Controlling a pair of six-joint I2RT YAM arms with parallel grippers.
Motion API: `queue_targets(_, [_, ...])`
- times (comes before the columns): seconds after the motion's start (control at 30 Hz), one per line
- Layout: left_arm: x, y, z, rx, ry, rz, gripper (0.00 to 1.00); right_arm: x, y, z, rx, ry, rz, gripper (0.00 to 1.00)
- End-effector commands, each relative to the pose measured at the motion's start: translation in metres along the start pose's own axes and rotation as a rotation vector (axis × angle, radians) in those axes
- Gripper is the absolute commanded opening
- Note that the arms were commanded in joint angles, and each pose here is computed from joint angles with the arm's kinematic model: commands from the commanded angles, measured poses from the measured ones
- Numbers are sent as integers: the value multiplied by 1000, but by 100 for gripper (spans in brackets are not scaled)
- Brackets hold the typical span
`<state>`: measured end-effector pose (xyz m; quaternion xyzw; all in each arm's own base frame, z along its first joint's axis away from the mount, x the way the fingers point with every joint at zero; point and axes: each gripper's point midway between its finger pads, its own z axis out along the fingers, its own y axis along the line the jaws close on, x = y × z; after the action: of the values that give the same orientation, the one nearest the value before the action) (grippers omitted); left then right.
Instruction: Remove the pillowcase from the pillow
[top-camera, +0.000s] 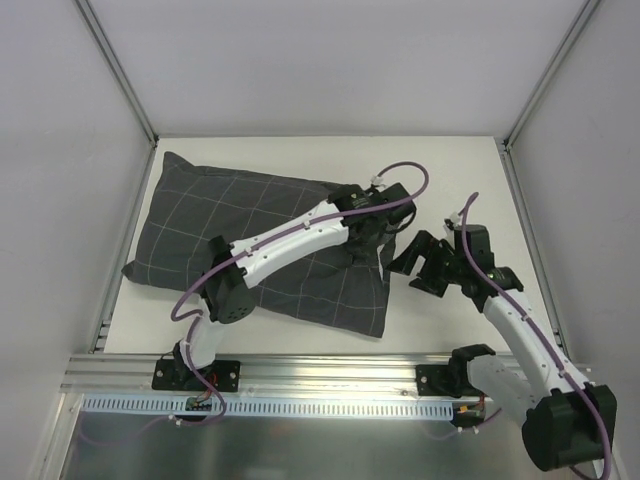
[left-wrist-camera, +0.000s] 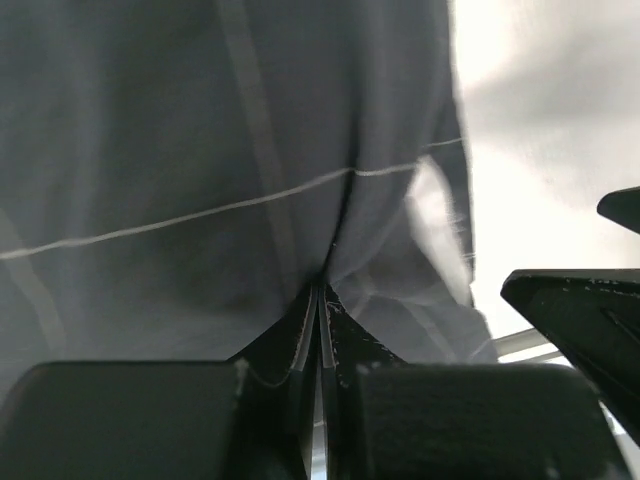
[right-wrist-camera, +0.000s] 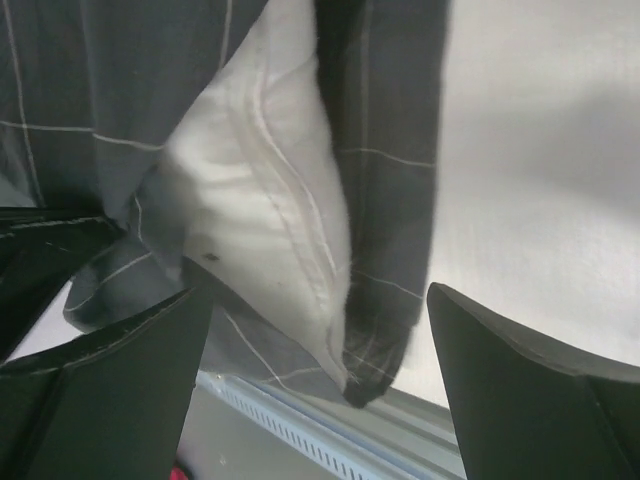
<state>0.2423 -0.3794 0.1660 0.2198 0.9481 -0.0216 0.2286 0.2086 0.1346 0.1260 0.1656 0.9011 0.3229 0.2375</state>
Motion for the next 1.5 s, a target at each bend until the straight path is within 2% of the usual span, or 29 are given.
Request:
queue_targets(0.0, [-3, 32, -50, 42, -50, -101, 0, -9, 36, 20, -118, -10, -19, 94])
queue_targets(0.23, [-5, 57, -68, 79, -95, -194, 0, -14, 49, 40, -116, 32, -39, 94])
queue_targets(0.37, [-2, 48, -70, 138, -75, -172, 2, -19, 51, 43, -113, 21, -35, 95])
queue_targets(0.4, [-2, 41, -71, 153, -73, -156, 12, -19, 52, 43, -118, 22, -34, 95])
queue_targets(0.43, [-3, 35, -71, 167, -75, -131, 57, -19, 53, 44, -119, 24, -30, 95])
queue_targets(0.47, [-3, 24, -72, 176, -78, -101, 84, -21, 55, 45, -129, 21, -23, 95])
queue_targets(0.5, [-2, 19, -70, 179, -76, -66, 99, -20, 57, 46, -140, 29, -20, 95])
queue_targets(0.73, [12, -17, -49, 224, 3, 1, 99, -23, 49, 40, -134, 14, 12, 95])
queue_targets(0.87, [12, -16, -23, 150, 18, 24, 98, -23, 35, 33, -129, 11, 47, 95])
queue_targets(0.9, [12, -13, -16, 121, 18, 28, 93, -20, 31, 29, -127, 10, 45, 95])
queue_targets(1.0, [18, -4, -7, 56, 50, 21, 44, -17, 27, 22, -128, 0, 30, 95])
queue_targets(1.07, [13, 3, -20, 47, 23, -6, 11, -14, 25, 20, -122, 3, 23, 95])
queue_targets(1.13, [8, 9, -35, 59, -10, -30, 0, -15, 26, 20, -134, -1, 15, 96])
queue_targets(1.23, [0, 21, -60, 98, -57, -80, 0, -14, 41, 23, -190, 14, -4, 96])
queue_targets(1.47, [2, 48, -69, 96, -60, -157, 0, -10, 57, 40, -187, 62, -30, 96])
